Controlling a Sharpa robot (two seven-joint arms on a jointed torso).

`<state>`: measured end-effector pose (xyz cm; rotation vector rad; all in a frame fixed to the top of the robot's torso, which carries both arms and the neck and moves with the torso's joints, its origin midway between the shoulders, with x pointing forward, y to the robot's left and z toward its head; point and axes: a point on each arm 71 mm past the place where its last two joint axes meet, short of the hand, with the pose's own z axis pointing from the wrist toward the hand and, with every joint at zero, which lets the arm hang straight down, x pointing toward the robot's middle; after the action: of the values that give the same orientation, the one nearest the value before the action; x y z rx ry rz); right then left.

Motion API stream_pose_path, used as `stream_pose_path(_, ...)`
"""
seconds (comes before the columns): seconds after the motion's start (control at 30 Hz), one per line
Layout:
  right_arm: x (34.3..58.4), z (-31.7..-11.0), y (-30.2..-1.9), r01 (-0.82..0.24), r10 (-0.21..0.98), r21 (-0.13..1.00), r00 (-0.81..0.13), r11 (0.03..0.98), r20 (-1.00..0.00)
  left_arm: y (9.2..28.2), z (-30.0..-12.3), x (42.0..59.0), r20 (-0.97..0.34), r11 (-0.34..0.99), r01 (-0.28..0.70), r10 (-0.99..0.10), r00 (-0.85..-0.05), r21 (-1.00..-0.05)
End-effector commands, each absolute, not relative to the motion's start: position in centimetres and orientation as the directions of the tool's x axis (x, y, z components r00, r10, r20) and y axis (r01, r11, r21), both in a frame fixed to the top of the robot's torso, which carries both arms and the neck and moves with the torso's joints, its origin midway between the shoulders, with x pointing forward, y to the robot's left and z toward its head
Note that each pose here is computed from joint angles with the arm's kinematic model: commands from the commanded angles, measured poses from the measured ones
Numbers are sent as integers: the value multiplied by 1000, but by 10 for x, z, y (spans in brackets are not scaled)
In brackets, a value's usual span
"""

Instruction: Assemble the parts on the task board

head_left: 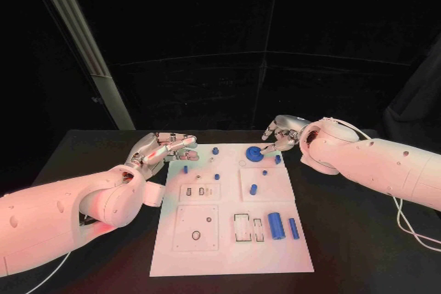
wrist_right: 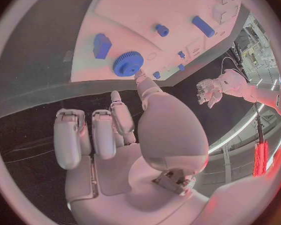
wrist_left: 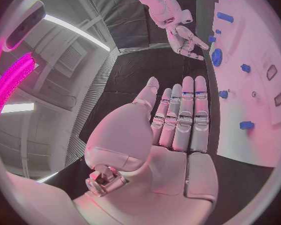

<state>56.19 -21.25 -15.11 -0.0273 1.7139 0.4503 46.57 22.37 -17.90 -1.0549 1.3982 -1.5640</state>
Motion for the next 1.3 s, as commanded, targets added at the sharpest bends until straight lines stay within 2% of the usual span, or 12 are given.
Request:
stream_pose_path(0.03, 563, -156, -207, -245, 201, 269, -272, 931, -941, 221, -178, 466, 88, -106, 25, -922, -377, -994)
stream_pose_path(0.5, 567, -159, -185, -286, 140, 220, -276, 933, -951, 221, -179, 468, 88, -105, 24, -922, -377, -994)
stream_pose_path(1.3, 569, -160, -179, -309, 65, 146, -258, 940, -964, 221, -179, 468, 89, -104, 20, -921, -379, -994)
